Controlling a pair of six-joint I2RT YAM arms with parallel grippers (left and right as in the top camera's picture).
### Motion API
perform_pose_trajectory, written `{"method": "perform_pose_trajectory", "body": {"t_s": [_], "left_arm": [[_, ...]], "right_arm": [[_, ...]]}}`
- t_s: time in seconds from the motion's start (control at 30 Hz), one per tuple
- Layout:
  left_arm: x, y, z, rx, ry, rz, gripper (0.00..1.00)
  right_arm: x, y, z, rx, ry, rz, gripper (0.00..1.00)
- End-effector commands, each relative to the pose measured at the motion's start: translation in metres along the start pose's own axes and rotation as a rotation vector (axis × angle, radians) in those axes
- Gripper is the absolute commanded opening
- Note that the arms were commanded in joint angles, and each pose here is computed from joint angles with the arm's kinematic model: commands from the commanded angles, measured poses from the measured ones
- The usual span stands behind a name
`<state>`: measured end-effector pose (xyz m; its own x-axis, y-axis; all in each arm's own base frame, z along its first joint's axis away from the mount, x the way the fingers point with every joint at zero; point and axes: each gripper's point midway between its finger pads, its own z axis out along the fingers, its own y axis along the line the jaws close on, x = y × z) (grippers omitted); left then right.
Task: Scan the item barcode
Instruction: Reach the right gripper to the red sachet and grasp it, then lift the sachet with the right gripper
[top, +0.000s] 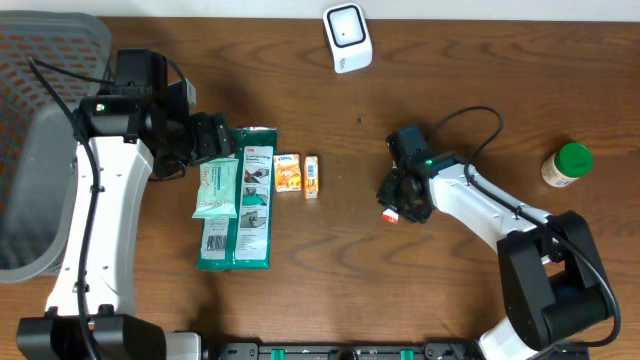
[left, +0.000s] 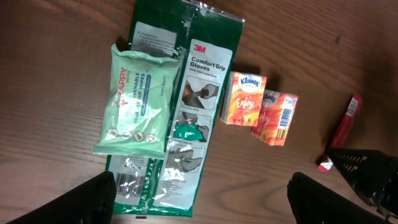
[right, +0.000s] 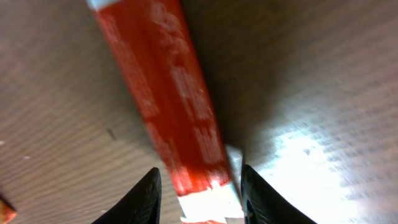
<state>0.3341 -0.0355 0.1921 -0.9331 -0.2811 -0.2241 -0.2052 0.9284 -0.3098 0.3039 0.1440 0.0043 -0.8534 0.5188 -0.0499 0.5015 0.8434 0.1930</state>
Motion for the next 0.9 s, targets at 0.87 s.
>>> {"method": "perform_pose_trajectory", "body": {"t_s": [0.87], "left_arm": [[0.0, 0.002, 0.002, -0.014, 0.003, 0.013, 0.89]], "right_arm": [[0.01, -0.015, 0.014, -0.018, 0.021, -0.176, 0.1]]}}
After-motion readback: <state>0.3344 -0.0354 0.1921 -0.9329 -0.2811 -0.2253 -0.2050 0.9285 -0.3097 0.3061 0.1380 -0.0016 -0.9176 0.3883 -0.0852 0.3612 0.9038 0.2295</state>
